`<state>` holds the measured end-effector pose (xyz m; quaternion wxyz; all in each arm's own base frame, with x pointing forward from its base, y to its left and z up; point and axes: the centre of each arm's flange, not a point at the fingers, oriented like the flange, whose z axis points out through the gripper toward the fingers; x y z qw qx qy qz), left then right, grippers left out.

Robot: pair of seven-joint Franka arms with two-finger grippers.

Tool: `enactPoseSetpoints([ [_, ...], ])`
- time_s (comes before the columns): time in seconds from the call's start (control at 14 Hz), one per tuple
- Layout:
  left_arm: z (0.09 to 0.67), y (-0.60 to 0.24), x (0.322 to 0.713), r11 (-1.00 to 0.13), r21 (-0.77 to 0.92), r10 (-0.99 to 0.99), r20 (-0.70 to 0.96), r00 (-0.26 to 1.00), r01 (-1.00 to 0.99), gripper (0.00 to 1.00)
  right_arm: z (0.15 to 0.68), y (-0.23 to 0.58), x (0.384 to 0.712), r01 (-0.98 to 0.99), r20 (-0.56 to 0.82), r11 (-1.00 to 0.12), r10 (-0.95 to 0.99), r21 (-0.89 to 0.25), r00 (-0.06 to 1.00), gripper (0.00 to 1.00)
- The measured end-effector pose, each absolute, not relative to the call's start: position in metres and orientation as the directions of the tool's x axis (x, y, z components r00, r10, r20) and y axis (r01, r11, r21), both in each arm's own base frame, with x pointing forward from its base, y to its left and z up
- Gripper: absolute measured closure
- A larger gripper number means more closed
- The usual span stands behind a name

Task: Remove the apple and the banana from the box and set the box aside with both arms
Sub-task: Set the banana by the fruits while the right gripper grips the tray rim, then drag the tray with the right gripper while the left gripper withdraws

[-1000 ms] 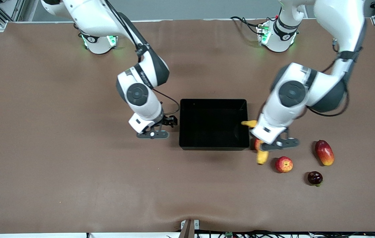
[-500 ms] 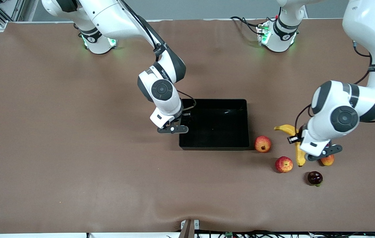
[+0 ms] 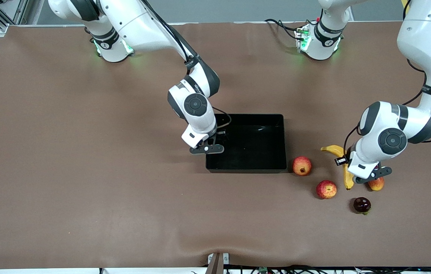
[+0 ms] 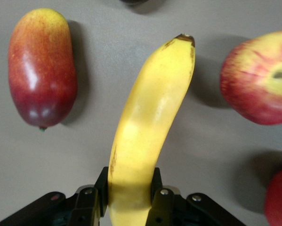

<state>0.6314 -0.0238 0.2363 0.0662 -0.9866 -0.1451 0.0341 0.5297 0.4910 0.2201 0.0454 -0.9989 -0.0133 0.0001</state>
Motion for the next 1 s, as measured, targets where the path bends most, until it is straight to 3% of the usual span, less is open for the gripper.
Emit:
enactPoseSetpoints([
  [0.07,0.229,-0.018,0.632,-0.953,-0.129,0.283,-0.049,0.958,0.275,0.63,0.217,0.492,0.529,0.027,-0.002,-0.996,0.027,-0.088,1.000,0.05],
  [0.64,0.196,-0.018,0.630,-0.964,-0.125,0.242,-0.066,0.968,0.233,0.63,0.221,0.491,0.532,-0.001,-0.028,-0.995,0.002,-0.099,1.000,0.94],
  [0.86,0.192,-0.017,0.630,-0.968,-0.129,0.225,-0.061,0.972,0.216,0.63,0.241,0.476,0.546,-0.028,-0.043,-0.996,-0.024,-0.088,0.999,0.97],
  [1.0,0.194,-0.015,0.632,-0.971,-0.152,0.192,-0.044,0.980,0.184,0.47,0.276,0.452,0.567,-0.062,-0.036,-0.993,-0.058,-0.101,0.998,0.97],
])
